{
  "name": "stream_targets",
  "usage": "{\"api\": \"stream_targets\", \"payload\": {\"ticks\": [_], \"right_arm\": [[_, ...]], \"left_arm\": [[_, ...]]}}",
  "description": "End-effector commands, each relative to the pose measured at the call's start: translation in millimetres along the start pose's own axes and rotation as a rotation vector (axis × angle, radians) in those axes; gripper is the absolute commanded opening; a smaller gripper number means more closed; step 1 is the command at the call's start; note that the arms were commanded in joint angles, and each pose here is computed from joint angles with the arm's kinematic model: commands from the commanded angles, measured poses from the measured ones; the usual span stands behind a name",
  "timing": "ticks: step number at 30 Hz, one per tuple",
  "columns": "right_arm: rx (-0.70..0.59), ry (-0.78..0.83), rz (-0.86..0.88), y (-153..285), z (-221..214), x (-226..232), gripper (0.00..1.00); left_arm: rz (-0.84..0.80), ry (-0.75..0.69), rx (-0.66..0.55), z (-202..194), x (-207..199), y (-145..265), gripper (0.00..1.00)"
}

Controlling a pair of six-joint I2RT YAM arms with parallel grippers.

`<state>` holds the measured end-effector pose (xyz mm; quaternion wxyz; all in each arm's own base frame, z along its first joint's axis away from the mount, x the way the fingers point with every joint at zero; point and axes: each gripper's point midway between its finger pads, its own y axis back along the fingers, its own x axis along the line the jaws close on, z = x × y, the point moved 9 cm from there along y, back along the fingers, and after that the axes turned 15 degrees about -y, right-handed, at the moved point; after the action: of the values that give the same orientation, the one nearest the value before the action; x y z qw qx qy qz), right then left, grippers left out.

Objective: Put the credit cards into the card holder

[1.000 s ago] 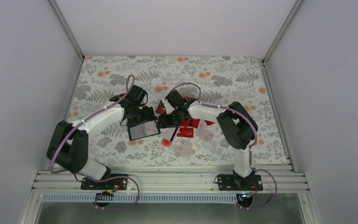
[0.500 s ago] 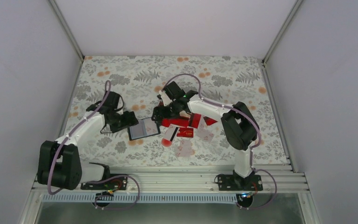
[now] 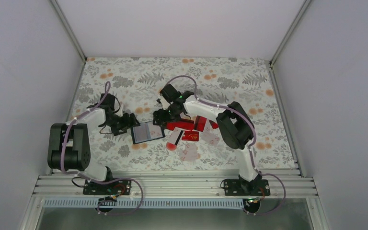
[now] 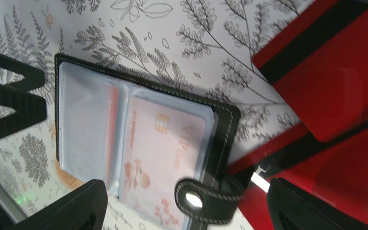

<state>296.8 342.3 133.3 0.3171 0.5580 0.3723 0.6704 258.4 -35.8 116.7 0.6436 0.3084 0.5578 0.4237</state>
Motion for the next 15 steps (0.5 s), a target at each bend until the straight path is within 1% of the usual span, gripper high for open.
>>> {"api": "stream_targets", "payload": {"ticks": [1, 9, 12, 15], "right_arm": [[-0.007, 0.037, -0.078, -12.2, 3.2, 9.2, 0.85], [-0.023, 0.056, -0.236, -26.7, 6.3, 8.4, 0.78], [-0.039, 0.081, -0.29, -27.4, 8.3, 14.5, 0.73], [-0.06, 0.099, -0.337, -23.2, 7.7, 17.7, 0.67]], "left_arm": [[-0.04, -0.043, -0.009, 6.9, 1.9, -6.9, 0.85], [-0.055, -0.036, 0.008, 15.8, 3.4, -13.7, 0.8], [-0.068, -0.029, 0.015, 14.7, 3.7, -16.2, 0.77], [-0.088, -0.024, 0.013, 14.7, 3.3, -18.6, 0.75]]}}
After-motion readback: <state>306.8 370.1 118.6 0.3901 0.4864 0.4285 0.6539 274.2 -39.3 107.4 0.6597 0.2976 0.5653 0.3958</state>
